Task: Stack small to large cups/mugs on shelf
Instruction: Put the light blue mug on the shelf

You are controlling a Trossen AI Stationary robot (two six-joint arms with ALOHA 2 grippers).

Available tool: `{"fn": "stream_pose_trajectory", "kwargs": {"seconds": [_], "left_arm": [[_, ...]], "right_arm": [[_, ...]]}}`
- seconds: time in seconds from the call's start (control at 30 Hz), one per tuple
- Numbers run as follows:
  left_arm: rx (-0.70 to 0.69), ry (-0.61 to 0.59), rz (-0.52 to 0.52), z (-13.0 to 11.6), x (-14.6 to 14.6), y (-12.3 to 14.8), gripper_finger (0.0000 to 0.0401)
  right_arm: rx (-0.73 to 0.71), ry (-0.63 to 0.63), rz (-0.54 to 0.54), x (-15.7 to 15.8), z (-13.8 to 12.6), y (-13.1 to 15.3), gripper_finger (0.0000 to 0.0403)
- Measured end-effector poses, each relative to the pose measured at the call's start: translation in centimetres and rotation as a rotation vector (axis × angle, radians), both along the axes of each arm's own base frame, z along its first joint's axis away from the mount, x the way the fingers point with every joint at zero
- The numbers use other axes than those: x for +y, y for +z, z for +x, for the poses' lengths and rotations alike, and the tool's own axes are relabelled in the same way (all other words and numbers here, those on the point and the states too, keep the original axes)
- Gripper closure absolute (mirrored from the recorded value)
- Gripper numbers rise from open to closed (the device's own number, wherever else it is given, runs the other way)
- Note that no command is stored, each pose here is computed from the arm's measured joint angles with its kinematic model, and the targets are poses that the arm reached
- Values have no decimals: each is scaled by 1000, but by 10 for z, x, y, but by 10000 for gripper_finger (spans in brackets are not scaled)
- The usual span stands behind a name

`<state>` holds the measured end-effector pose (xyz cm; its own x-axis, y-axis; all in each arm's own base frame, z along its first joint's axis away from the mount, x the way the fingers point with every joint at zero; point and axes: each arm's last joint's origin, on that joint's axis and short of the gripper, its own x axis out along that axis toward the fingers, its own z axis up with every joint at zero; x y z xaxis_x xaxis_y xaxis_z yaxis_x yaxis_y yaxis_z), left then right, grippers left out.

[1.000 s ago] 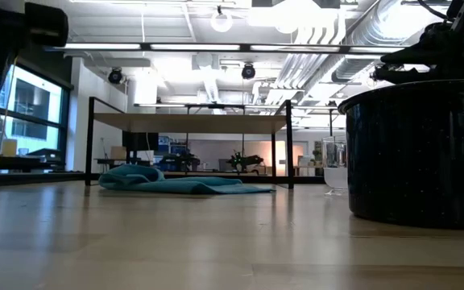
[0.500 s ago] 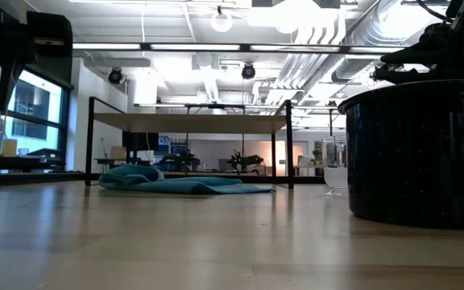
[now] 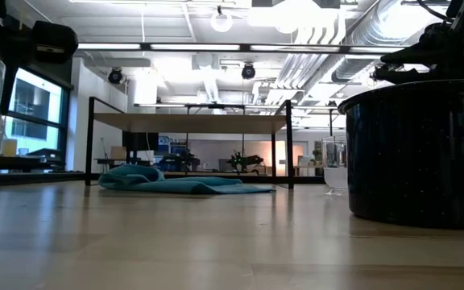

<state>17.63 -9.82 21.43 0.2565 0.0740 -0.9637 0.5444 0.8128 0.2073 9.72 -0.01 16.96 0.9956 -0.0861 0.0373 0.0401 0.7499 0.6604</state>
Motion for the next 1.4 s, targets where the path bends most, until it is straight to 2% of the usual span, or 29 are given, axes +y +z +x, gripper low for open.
{"fn": "stream_pose_trajectory", "kwargs": {"seconds": [0.2, 0.37, 0.67, 0.9, 1.0, 1.2, 1.4], "left_arm": [[-4, 31, -16, 0, -1, 0, 328], [-15, 149, -42, 0, 0, 0, 361], [-37, 437, -118, 0, 0, 0, 328], [-73, 597, -146, 1, 0, 0, 361], [-99, 659, -168, 3, 0, 1, 359], [-135, 742, -179, 4, 0, 1, 334], [-162, 758, -184, 5, 0, 2, 359]], "right_arm": [[0, 0, 1, 0, 0, 0, 302], [-1, 1, 17, 0, 0, 0, 302], [-1, 0, 15, 0, 0, 0, 302], [-1, 0, 8, 0, 0, 0, 302], [-1, 0, 8, 0, 0, 0, 302], [0, 0, 8, 0, 0, 0, 302], [0, 0, 8, 0, 0, 0, 302]]}}
